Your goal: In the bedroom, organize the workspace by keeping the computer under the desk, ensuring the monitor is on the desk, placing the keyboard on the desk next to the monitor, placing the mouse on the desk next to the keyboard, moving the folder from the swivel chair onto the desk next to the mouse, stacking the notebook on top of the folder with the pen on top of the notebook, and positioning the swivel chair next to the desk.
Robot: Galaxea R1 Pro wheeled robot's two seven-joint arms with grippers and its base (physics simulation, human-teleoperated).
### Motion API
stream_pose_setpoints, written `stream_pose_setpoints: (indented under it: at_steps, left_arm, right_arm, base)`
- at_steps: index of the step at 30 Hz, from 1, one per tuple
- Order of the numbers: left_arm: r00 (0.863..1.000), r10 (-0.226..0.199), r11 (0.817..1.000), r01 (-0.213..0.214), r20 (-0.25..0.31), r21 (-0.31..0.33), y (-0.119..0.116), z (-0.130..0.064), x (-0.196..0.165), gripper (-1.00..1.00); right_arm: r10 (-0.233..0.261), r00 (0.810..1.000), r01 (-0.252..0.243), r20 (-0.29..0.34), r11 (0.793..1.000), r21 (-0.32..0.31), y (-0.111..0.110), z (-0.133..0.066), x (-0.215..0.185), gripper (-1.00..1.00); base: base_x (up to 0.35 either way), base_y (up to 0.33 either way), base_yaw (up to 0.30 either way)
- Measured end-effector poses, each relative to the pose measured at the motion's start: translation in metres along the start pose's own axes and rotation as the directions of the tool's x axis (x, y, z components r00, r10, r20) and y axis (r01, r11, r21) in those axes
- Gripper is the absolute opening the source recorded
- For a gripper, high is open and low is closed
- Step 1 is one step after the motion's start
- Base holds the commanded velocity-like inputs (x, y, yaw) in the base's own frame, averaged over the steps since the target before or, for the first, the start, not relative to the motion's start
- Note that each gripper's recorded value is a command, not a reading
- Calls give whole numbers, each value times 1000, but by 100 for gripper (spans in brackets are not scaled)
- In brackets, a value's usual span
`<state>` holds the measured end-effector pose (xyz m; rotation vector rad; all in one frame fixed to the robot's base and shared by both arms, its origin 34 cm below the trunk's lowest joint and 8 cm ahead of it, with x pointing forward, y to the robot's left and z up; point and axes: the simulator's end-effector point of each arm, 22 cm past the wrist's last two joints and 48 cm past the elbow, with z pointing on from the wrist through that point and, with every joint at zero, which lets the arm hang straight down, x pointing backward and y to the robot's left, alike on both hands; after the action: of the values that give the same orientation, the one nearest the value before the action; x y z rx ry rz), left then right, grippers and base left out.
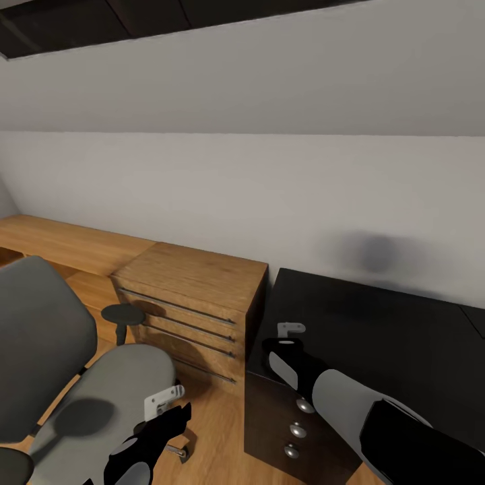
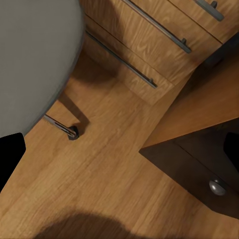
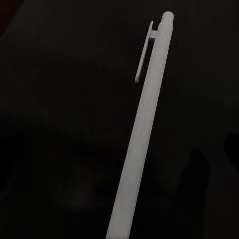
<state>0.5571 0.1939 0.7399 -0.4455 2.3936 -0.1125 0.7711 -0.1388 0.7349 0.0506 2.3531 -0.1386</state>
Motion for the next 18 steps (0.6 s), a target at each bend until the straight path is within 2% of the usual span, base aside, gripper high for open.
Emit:
stream_pose_setpoints:
  at_steps: [18]
  left_arm:
    - [1000,-1,1000,1,2,1,1,6,5,100]
  right_arm:
    - [-3,1000,3,19,1000,-9,5,3,-1,100]
  base:
    - [0,0,0]
